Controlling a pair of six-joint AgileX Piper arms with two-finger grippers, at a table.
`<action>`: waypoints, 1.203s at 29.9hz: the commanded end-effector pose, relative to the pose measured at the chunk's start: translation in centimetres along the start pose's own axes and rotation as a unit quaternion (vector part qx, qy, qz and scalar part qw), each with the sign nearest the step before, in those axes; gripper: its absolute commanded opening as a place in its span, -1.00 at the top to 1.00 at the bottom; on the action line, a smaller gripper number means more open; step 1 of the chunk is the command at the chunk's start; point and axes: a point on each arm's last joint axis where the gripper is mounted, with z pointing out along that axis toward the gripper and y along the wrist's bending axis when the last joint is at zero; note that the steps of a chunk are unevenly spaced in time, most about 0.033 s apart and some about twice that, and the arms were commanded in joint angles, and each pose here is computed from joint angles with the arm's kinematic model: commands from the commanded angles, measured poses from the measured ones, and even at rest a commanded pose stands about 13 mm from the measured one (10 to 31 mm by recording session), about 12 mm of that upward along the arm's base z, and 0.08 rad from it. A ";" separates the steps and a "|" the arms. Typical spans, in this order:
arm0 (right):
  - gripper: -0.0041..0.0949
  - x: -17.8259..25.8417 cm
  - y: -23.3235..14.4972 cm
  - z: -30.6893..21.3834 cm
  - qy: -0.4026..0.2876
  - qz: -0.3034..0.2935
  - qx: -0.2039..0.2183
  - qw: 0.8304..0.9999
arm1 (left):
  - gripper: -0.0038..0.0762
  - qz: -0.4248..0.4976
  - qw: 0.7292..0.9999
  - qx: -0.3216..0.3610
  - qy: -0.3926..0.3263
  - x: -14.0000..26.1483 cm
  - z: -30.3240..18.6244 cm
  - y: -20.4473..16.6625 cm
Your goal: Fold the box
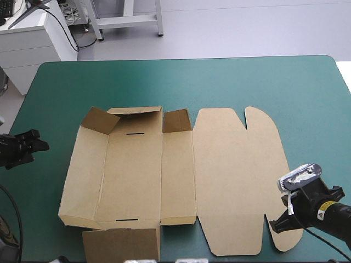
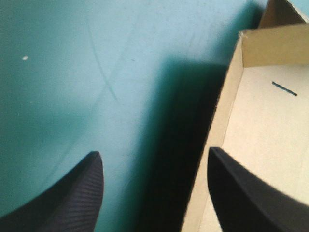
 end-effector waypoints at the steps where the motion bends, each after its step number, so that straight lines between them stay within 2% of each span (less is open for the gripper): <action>1: 0.96 -0.9 -0.3 -0.6 -0.035 -0.004 0.012 0.999 | -0.21 0.031 0.996 0.076 0.021 1.0 0.5 -2.7; 15: 0.96 -0.9 -0.1 -0.6 -0.038 -0.001 0.006 0.999 | -0.21 0.025 0.984 0.102 0.142 6.1 6.2 -3.8; 26: 0.96 -0.9 -0.1 -0.6 -0.035 0.001 0.002 0.999 | -0.21 -0.009 0.977 0.101 0.186 9.1 8.1 -2.7; 32: 0.96 -0.8 -0.1 -0.6 -0.033 0.001 0.001 0.999 | -0.20 -0.007 0.979 0.093 0.180 9.7 8.7 -2.3; 36: 0.96 -0.8 -0.1 -0.6 -0.032 0.002 0.001 0.999 | -0.12 -0.009 0.980 0.092 0.176 9.7 8.7 -2.2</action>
